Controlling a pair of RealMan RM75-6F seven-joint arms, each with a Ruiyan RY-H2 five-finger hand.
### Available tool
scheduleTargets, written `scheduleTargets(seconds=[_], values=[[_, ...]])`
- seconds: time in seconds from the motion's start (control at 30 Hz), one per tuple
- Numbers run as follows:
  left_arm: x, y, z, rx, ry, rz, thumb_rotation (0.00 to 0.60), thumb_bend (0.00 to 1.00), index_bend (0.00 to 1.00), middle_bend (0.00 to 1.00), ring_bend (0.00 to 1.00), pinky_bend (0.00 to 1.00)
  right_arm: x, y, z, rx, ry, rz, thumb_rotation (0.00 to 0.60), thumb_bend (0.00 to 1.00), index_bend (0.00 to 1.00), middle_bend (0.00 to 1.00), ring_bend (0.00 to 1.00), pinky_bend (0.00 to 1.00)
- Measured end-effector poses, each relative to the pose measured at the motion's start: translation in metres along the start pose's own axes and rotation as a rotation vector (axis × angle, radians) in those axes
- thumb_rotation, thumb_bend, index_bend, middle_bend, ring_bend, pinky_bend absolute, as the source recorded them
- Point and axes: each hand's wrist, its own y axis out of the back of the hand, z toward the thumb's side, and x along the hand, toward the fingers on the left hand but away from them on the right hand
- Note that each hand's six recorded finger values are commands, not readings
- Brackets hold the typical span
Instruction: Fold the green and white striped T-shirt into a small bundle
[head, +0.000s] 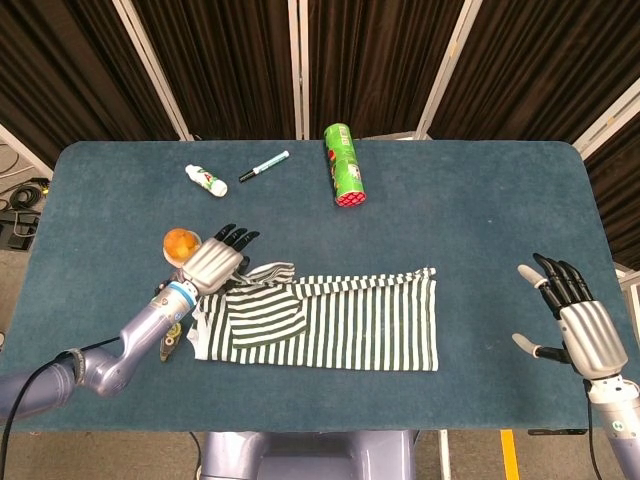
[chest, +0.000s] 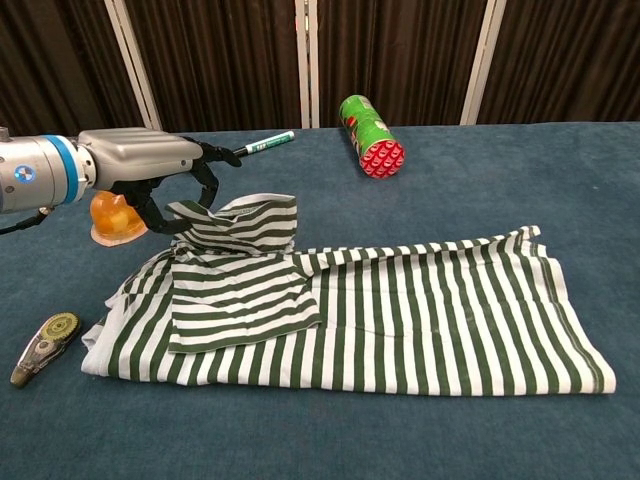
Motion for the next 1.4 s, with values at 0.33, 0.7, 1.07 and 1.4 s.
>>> scheduleTargets(seconds=[0.33,0.7,1.07,1.4], values=[[-0.018,-0.017,0.015,0.107,-0.060,-0.051,0.600,0.45,0.70,0.00,0.00,0.00,0.000,-0.001,0.003,-0.002,0.010,0.002,0.600,0.00,0.16,0.00,0.00,0.00],[-0.025,-0.024,0.009,0.176,-0.025,-0.057,0.600,0.14,0.00,0.00,0.00,0.00,0.000,0.000,0.004,-0.003,0.016,0.000,0.600,0.00,0.16,0.00,0.00,0.00],[-0.034,-0.018,-0.004,0.193,-0.017,-0.030,0.600,0.15,0.00,0.00,0.00,0.00,0.001,0.000,0.006,-0.004,0.018,-0.002,0.600,0.00,0.16,0.00,0.00,0.00],[-0.044,-0.020,-0.026,0.253,-0.111,0.041,0.600,0.14,0.08,0.00,0.00,0.00,0.000,-0.002,0.007,0.000,0.019,0.004,0.600,0.00,0.16,0.00,0.00,0.00]])
